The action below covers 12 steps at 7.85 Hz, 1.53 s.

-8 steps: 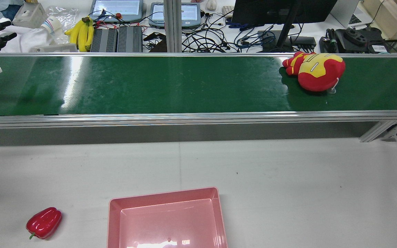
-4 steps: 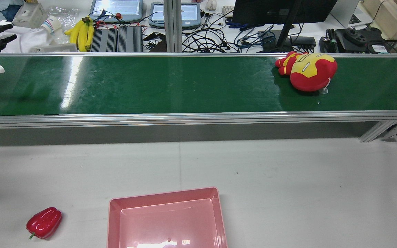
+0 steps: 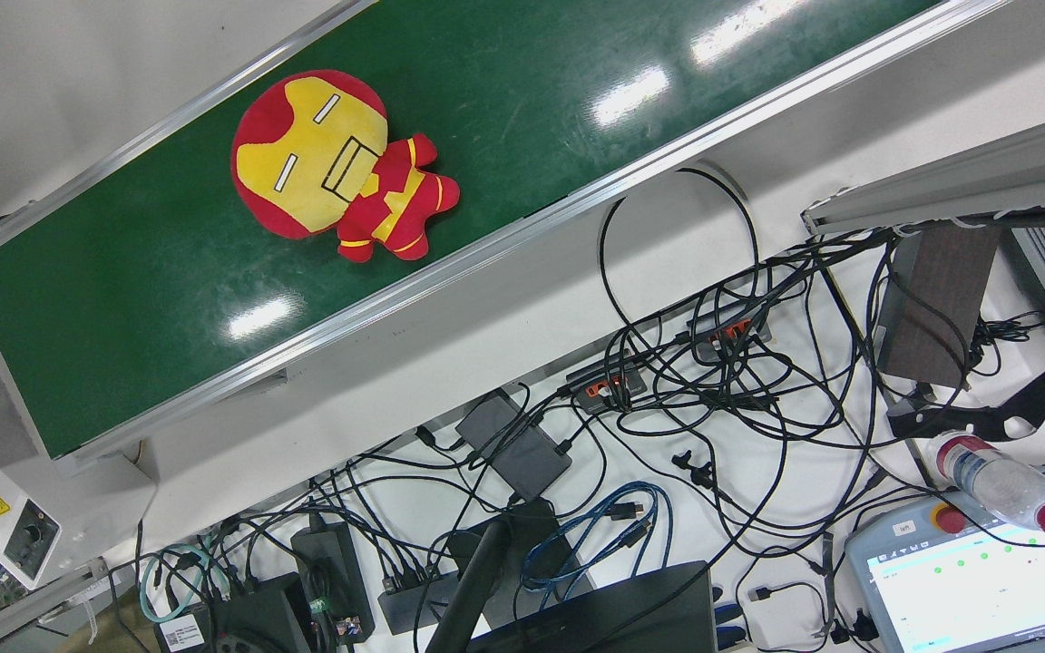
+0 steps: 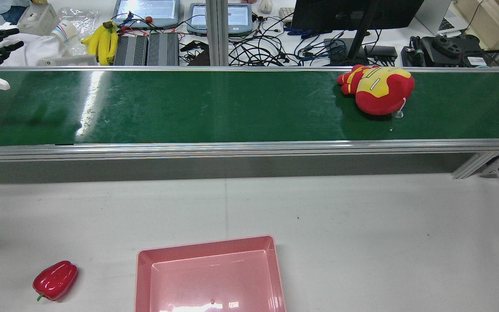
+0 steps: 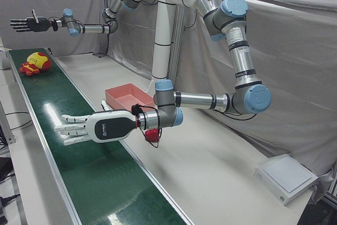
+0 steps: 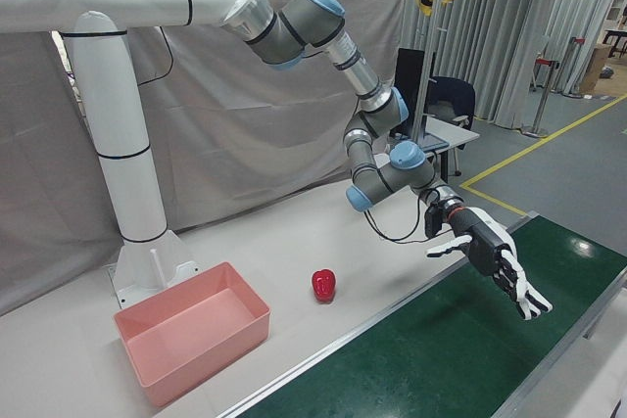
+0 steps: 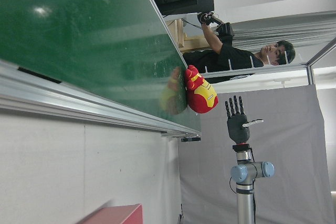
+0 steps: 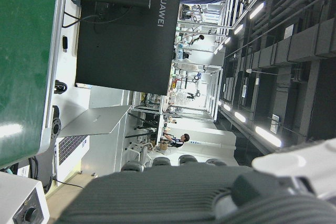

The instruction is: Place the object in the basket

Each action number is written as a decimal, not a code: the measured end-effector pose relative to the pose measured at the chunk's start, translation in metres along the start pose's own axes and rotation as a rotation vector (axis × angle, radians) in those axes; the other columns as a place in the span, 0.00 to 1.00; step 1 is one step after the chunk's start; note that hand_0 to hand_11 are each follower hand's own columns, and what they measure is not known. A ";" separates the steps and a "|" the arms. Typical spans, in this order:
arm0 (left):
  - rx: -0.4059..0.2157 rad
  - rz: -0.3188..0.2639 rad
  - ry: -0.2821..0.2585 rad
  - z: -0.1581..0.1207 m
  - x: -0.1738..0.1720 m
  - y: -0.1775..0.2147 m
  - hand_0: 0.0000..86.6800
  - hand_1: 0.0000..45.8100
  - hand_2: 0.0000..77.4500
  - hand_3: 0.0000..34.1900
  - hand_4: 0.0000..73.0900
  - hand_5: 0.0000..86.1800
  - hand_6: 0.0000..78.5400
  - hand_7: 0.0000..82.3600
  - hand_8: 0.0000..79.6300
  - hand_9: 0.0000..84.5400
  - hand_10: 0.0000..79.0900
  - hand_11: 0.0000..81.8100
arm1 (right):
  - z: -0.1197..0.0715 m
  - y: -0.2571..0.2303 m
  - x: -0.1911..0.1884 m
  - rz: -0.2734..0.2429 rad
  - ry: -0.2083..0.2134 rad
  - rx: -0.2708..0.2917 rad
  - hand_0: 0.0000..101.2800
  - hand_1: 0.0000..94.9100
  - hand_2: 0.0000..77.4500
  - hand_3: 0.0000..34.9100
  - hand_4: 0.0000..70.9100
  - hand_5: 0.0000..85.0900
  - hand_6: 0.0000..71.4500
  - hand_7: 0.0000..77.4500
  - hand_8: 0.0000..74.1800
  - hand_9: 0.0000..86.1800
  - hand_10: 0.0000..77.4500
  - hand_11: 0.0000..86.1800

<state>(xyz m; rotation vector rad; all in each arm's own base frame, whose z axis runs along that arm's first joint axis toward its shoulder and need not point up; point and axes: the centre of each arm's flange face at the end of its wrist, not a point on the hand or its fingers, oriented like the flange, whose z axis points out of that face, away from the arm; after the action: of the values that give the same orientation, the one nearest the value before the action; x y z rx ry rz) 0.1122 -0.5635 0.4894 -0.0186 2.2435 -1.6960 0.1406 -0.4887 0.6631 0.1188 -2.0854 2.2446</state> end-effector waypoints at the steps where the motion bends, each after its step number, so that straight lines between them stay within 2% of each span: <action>1: 0.002 0.002 0.001 0.000 0.000 0.000 0.70 0.40 0.01 0.00 0.13 0.25 0.04 0.02 0.10 0.15 0.00 0.01 | 0.000 0.000 0.000 0.000 0.000 0.000 0.00 0.00 0.01 0.00 0.00 0.00 0.00 0.01 0.00 0.00 0.00 0.00; 8: 0.019 0.004 0.001 0.004 -0.001 -0.001 0.71 0.43 0.01 0.00 0.13 0.25 0.04 0.03 0.11 0.16 0.00 0.01 | 0.000 0.000 0.000 0.000 0.001 0.000 0.00 0.00 0.01 0.00 0.00 0.00 0.00 0.01 0.00 0.00 0.00 0.00; 11: 0.020 0.004 -0.004 0.051 -0.011 0.003 0.71 0.43 0.01 0.00 0.13 0.25 0.04 0.03 0.11 0.17 0.00 0.01 | 0.000 0.000 0.000 0.000 0.001 0.000 0.00 0.00 0.01 0.00 0.00 0.00 0.00 0.01 0.00 0.00 0.00 0.00; 12: 0.020 0.004 -0.004 0.059 -0.013 0.004 0.71 0.37 0.01 0.00 0.13 0.25 0.04 0.03 0.11 0.16 0.00 0.01 | 0.000 0.000 0.000 0.000 0.001 0.000 0.00 0.00 0.01 0.00 0.00 0.00 0.00 0.01 0.00 0.00 0.00 0.00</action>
<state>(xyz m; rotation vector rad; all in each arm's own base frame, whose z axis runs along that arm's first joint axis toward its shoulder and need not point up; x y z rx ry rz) 0.1406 -0.6144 0.4745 -0.0129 2.2219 -1.7146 0.1403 -0.4888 0.6630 0.1182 -2.0855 2.2439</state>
